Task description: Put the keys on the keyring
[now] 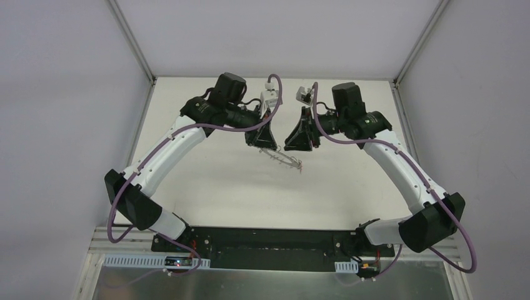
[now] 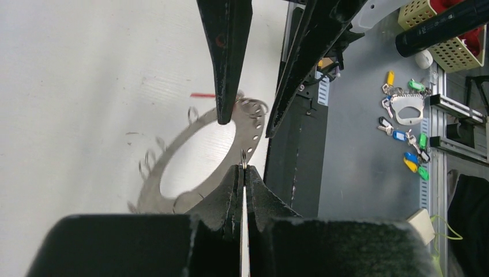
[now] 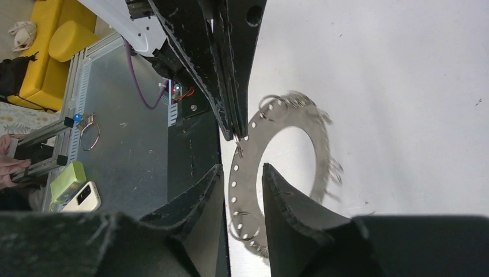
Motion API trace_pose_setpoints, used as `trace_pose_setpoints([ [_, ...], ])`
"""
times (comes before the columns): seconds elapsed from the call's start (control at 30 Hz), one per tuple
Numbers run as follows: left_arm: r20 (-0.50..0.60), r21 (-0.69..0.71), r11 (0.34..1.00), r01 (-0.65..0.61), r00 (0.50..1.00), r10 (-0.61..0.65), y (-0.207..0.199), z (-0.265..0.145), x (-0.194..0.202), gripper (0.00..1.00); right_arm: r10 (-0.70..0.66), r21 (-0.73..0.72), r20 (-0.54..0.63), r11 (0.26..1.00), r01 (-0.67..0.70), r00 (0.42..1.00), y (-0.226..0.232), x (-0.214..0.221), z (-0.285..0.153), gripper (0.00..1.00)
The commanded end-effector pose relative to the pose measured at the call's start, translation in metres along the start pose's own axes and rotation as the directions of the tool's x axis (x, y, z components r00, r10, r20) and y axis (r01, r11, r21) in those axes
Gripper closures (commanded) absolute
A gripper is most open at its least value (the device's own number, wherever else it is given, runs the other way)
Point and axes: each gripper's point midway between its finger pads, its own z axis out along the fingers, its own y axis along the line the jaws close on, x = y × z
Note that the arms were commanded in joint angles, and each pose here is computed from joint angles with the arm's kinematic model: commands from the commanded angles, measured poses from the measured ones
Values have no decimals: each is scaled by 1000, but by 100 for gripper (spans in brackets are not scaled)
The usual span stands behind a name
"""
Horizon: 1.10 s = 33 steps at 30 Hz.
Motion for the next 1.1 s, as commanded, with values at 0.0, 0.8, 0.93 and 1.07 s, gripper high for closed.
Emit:
trace_pose_setpoints([
  [0.0, 50, 16, 998, -53, 997, 52, -16, -6, -11, 100, -29, -68, 27, 997, 30, 999, 10, -4, 4, 67],
  [0.8, 83, 57, 998, -16, 996, 12, -20, 0, -16, 100, 3, -120, 16, 993, -2, 1000, 9, 7, 19, 77],
  [0.93, 80, 58, 998, -13, 997, 8, -19, 2, -15, 100, 5, -125, 11, 992, -3, 1000, 8, 8, 20, 83],
  [1.07, 79, 60, 998, -13, 997, 8, -18, 2, -15, 100, 11, -125, 7, 992, -10, 1000, 6, 9, 22, 93],
])
